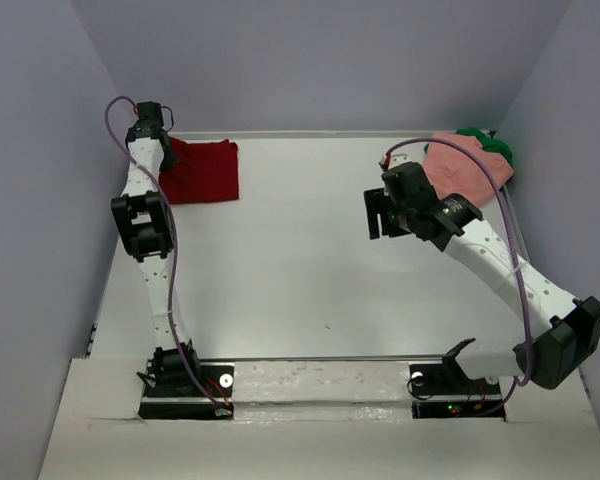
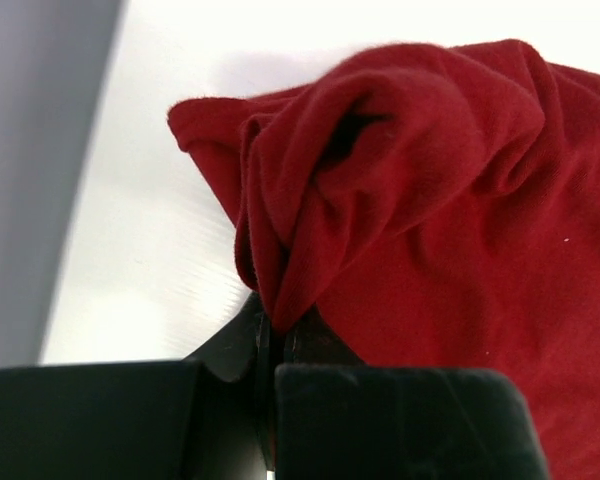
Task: Fold and stack the t-shirts
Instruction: Neatly place the folded tshirt to the corner
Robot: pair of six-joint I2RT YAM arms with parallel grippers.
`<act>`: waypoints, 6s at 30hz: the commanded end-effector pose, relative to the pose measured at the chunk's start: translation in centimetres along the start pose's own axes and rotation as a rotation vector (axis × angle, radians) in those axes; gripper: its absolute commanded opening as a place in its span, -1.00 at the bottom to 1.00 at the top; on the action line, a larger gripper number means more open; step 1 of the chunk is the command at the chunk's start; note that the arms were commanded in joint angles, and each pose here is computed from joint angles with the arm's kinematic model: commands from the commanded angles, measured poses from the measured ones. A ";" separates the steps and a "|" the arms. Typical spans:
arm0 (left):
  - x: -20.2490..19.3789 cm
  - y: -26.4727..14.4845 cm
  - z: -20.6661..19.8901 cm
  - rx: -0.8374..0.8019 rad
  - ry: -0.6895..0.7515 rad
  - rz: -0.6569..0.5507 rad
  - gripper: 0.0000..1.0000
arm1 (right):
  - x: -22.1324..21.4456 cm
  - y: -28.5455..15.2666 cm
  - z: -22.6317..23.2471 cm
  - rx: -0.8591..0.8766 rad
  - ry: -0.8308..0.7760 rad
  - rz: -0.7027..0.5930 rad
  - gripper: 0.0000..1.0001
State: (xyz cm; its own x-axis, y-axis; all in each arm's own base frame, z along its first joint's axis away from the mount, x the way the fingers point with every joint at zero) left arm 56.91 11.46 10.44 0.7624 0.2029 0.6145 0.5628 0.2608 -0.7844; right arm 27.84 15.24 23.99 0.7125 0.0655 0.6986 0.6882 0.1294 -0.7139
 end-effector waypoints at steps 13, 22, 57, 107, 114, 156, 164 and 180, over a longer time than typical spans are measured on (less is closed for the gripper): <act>5.3 1.3 3.4 0.104 0.069 -0.201 -1.00 | 1.1 -0.2 0.4 -0.008 -0.033 0.012 0.47; 4.9 3.3 4.4 0.099 0.091 -0.210 -1.00 | 0.9 -1.1 0.1 -0.028 -0.010 0.061 0.46; 7.6 2.0 6.0 0.107 -0.009 -0.352 0.30 | -0.8 -0.9 1.1 0.012 0.028 0.126 0.40; 7.6 -1.7 -9.3 -0.267 0.073 -0.369 -1.00 | -1.7 -2.8 0.5 0.030 0.085 0.074 0.40; 6.5 -0.4 -9.5 -0.325 0.049 -0.329 -1.00 | -1.4 -2.8 0.2 0.011 0.080 0.063 0.40; -2.6 3.6 -12.0 -0.319 0.113 -0.068 -1.00 | -1.4 -2.2 0.7 0.038 0.053 0.068 0.40; -1.0 0.7 -10.7 -0.278 0.088 -0.143 -1.00 | -2.3 -1.4 0.8 0.046 0.043 0.089 0.40; 6.4 -8.2 -8.2 -0.199 0.028 -0.404 -0.99 | -2.4 -0.2 1.7 0.083 0.022 0.106 0.40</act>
State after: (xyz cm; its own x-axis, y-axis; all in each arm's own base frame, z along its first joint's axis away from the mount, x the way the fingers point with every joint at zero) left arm 58.68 2.79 14.54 0.5876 0.0948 0.8036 0.7967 0.1052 -0.5951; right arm 25.21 15.68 21.77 0.8113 0.0605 0.5815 0.5681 0.1533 -0.8085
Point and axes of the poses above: each gripper's point midway between its finger pads, its own y axis out along the fingers, its own z axis along the line the jaws close on, x = y × z, the point moved 3 cm from there along -y, back along the fingers, and after that the axes turned 4 degrees about y, right-handed, at the moved point
